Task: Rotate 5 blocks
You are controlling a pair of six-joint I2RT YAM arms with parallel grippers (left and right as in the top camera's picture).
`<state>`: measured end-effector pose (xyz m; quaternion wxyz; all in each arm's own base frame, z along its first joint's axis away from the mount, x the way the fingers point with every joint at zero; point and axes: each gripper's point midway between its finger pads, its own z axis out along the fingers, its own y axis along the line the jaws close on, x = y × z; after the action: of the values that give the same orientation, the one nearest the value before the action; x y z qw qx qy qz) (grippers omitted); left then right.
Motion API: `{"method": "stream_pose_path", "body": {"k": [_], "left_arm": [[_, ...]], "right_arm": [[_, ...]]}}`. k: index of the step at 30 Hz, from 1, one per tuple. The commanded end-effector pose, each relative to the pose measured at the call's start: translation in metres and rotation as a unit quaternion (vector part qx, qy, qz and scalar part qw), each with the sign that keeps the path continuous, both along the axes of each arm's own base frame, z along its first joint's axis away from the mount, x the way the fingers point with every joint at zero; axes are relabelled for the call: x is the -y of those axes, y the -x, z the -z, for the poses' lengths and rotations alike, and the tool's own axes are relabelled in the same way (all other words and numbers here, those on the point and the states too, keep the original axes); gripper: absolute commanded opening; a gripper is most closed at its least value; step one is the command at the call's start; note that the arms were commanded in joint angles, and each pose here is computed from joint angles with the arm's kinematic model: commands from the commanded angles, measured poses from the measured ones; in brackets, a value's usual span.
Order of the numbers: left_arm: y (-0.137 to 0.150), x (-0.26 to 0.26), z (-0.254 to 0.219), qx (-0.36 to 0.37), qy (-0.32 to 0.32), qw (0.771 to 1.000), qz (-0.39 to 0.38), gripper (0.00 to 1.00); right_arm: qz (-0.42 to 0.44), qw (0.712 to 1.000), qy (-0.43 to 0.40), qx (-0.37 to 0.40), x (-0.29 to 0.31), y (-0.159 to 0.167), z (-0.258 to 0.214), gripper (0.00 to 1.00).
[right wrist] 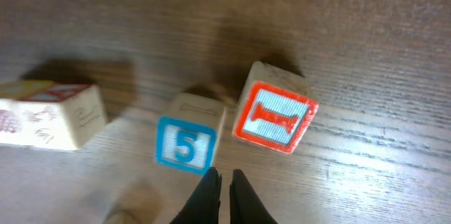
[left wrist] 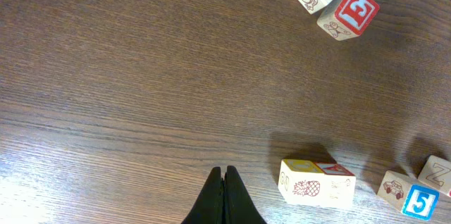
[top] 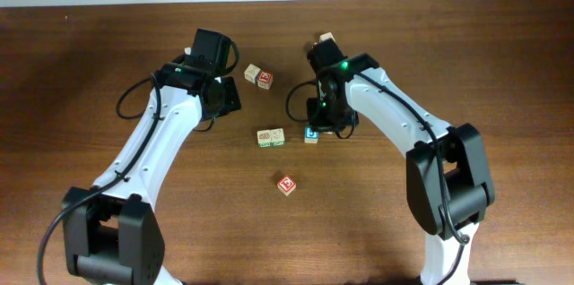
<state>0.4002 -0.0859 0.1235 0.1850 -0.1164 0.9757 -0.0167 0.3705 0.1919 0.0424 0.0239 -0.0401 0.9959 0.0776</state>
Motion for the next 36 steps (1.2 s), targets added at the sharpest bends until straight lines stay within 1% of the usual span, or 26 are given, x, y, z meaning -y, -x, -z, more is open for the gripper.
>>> {"method": "stream_pose_path", "body": {"k": [1, 6, 8, 11, 14, 18, 28, 31, 36], "left_arm": [[0.001, 0.0, -0.003, 0.004, 0.003, 1.0, -0.006, 0.0], [0.001, 0.0, -0.003, 0.004, 0.003, 1.0, -0.005, 0.0], [0.001, 0.0, -0.003, 0.004, 0.003, 1.0, -0.006, 0.0], [0.001, 0.0, -0.003, 0.005, 0.003, 1.0, -0.005, 0.0], [0.001, 0.0, -0.003, 0.004, 0.003, 1.0, -0.005, 0.0], [0.001, 0.0, -0.003, 0.004, 0.003, 1.0, -0.006, 0.0], [0.0, 0.0, -0.004, 0.008, 0.004, 1.0, -0.005, 0.0], [-0.002, 0.001, -0.004, 0.011, 0.005, 1.0, -0.005, 0.0], [-0.002, 0.001, -0.005, 0.013, 0.006, 1.0, -0.006, 0.0]], "right_arm": [[0.014, 1.0, 0.022, -0.01, 0.011, 0.008, 0.018, 0.08], [0.007, 1.0, 0.012, -0.007, 0.007, 0.008, 0.022, 0.08], [-0.033, 0.999, -0.015, -0.008, -0.003, 0.01, 0.021, 0.08], [-0.039, 0.999, -0.018, -0.009, -0.006, 0.012, 0.02, 0.08], [-0.073, 0.997, -0.034, -0.008, -0.017, 0.016, 0.019, 0.08], [-0.09, 0.995, -0.036, -0.007, -0.024, 0.02, 0.019, 0.08], [-0.103, 0.994, -0.046, -0.002, -0.029, 0.019, 0.017, 0.08], [-0.093, 0.995, -0.031, 0.012, -0.019, 0.007, 0.013, 0.08], [-0.073, 0.996, -0.038, 0.024, -0.007, -0.009, 0.011, 0.08]]}}
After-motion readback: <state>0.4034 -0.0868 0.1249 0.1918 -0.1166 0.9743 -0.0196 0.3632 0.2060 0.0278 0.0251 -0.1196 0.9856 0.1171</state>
